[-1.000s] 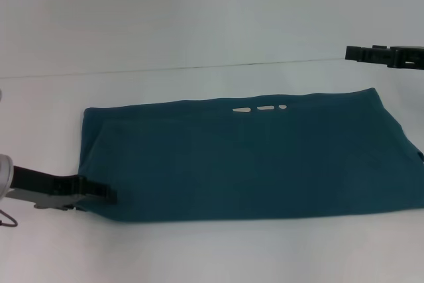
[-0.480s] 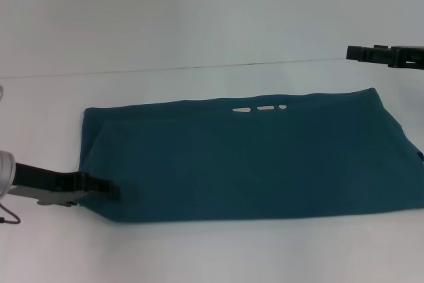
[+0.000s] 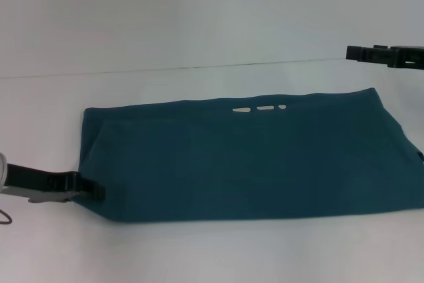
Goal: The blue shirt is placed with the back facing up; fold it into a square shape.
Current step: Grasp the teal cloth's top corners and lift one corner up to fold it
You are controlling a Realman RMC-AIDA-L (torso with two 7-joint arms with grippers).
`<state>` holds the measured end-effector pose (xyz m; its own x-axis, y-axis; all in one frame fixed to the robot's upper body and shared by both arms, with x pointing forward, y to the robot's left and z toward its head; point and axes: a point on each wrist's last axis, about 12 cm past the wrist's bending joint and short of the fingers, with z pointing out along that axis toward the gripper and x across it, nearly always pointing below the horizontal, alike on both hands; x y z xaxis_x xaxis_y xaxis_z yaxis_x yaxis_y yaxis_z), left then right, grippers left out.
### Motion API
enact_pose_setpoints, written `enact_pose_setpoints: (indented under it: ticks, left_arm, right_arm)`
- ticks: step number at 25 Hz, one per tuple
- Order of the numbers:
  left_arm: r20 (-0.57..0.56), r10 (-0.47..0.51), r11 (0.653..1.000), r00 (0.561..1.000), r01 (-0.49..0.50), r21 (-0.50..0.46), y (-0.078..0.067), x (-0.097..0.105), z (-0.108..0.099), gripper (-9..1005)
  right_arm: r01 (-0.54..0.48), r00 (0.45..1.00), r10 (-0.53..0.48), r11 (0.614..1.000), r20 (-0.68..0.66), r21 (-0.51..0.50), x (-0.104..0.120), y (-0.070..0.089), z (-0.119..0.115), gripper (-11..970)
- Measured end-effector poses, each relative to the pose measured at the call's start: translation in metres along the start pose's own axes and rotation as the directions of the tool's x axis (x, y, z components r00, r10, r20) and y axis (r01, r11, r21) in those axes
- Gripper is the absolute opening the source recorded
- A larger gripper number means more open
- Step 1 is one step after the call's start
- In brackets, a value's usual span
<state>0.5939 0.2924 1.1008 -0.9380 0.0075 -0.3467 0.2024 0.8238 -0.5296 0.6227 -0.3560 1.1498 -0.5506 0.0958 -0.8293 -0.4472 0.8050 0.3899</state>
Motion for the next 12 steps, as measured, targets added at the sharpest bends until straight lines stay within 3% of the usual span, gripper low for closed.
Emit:
enact_pose_setpoints:
  ticks: [12]
  left_arm:
    - [-0.008, -0.008, 1.0, 1.0, 0.008, -0.004, 0.0032, 0.0036, -0.0007, 151]
  right_arm:
    - [-0.003, 1.0, 0.003, 1.0, -0.003, 0.0, 0.003, -0.0004, 0.0002, 810]
